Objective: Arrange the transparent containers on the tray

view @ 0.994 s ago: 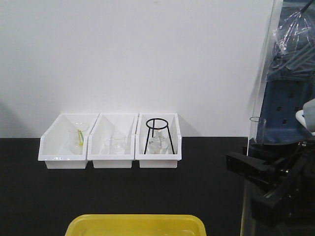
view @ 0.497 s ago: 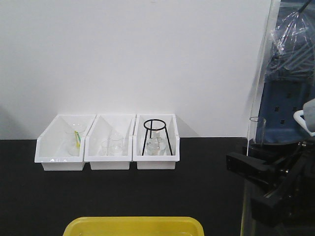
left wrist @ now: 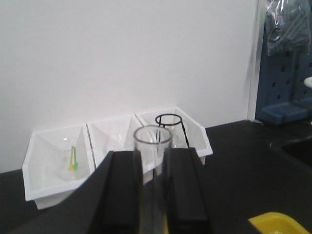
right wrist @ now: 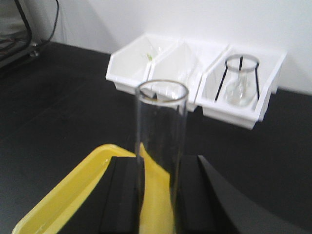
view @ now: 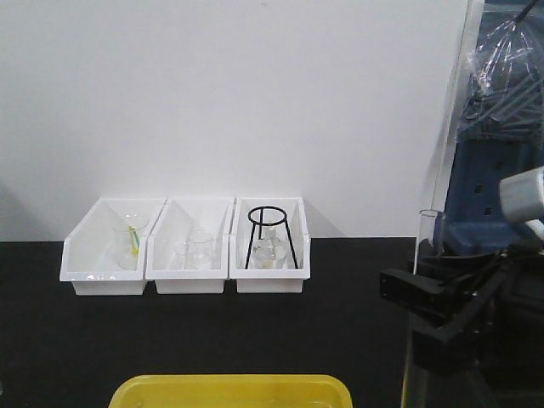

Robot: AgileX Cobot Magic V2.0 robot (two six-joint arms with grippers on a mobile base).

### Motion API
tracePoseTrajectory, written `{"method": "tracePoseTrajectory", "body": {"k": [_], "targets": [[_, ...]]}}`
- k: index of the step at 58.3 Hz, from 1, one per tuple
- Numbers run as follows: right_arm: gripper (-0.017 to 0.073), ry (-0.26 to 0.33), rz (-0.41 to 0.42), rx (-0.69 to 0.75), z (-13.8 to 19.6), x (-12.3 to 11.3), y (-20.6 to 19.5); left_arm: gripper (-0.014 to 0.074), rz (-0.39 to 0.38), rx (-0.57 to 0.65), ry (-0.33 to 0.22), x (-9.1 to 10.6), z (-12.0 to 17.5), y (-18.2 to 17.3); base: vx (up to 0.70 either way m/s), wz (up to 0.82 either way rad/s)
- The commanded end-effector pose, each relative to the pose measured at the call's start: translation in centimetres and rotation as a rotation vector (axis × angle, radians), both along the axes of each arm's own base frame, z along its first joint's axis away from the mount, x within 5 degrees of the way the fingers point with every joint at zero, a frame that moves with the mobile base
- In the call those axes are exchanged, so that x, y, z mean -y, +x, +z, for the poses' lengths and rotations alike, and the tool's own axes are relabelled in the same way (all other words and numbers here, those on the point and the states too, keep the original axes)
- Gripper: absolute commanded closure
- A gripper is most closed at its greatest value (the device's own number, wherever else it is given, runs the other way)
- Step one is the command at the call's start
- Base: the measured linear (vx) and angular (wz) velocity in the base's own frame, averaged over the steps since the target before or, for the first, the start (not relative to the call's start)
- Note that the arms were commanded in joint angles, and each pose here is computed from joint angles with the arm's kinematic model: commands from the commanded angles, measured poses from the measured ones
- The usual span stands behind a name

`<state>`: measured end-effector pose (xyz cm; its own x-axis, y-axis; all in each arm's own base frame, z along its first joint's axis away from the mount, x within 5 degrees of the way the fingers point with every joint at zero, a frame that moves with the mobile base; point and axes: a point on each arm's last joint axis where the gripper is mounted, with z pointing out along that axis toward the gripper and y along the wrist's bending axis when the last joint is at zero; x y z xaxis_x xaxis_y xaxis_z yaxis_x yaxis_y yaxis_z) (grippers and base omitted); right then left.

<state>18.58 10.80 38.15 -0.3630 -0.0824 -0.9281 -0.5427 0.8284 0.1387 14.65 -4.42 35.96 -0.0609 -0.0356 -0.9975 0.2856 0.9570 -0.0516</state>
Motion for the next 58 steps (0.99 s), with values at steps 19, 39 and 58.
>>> {"method": "tracePoseTrajectory", "body": {"k": [19,39,58], "targets": [[0.0484,0.119,-0.111,-0.243,-6.3,-3.6,8.0,0.0459,-0.133,-0.202,0.042,5.5,-2.4,7.0,0.00,0.00],[0.0484,0.093,-0.091,-0.399,-12.7,-5.7,11.3,0.0454,-0.087,-0.613,-0.013,9.4,-10.5,13.8,0.00,0.00],[0.0468,0.067,-0.082,-0.517,-17.2,-6.7,12.5,0.0440,-0.034,-0.781,-0.053,10.2,-15.4,15.3,0.00,0.00]]}}
